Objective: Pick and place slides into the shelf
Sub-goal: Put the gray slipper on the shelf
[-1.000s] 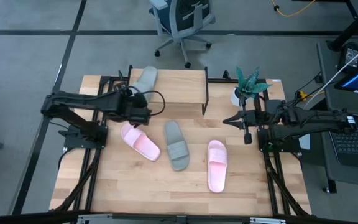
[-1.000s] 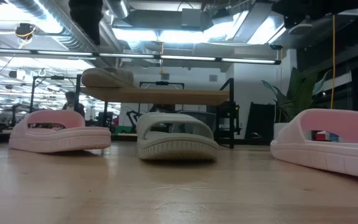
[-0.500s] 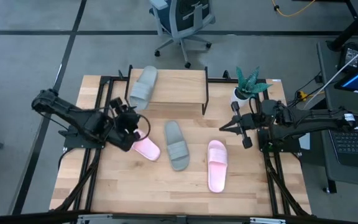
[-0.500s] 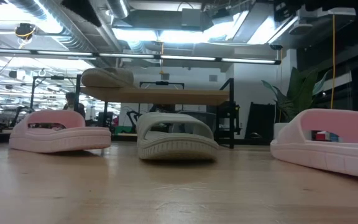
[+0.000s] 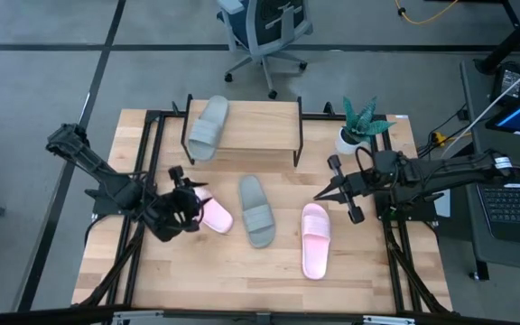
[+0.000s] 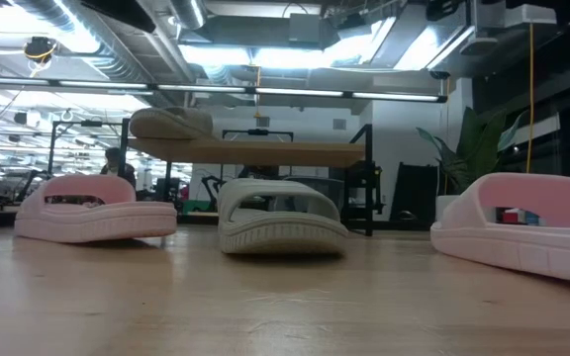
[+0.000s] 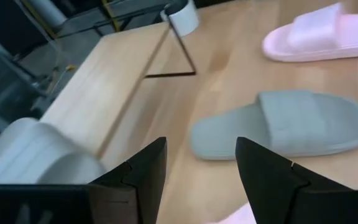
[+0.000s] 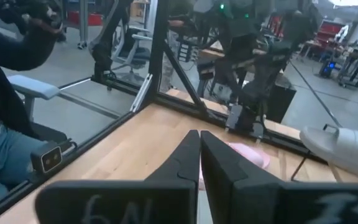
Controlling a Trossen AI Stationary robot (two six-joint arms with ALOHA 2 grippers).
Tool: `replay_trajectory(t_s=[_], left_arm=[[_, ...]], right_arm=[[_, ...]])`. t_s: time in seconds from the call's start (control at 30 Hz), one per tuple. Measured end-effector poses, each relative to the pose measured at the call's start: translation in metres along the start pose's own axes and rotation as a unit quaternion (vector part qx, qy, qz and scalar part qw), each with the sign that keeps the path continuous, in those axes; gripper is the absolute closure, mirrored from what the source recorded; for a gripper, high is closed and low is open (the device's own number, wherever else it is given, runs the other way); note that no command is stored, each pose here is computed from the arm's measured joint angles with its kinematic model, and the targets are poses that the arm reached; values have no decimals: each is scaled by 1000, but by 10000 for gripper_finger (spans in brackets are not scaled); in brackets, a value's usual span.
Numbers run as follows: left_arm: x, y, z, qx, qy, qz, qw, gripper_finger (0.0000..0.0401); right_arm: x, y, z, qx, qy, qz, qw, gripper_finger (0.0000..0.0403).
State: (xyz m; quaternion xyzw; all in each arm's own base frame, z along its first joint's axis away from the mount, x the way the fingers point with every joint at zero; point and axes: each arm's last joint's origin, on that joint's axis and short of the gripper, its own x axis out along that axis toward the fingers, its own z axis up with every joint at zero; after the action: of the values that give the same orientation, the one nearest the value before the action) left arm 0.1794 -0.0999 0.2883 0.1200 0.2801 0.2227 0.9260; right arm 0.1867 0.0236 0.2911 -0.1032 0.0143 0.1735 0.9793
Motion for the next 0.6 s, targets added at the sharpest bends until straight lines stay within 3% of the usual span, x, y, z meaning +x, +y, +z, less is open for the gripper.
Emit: replay_trajectory(t_s=[0.23, 0.6], left_arm=[[2, -6, -8, 36, 2, -18, 999, 216], [3, -7, -8, 14, 7, -24, 1000, 216]], right_arm=[[6, -1, -3, 2, 5, 1, 1000, 386], [19, 0, -15, 23, 38, 11, 999, 386]])
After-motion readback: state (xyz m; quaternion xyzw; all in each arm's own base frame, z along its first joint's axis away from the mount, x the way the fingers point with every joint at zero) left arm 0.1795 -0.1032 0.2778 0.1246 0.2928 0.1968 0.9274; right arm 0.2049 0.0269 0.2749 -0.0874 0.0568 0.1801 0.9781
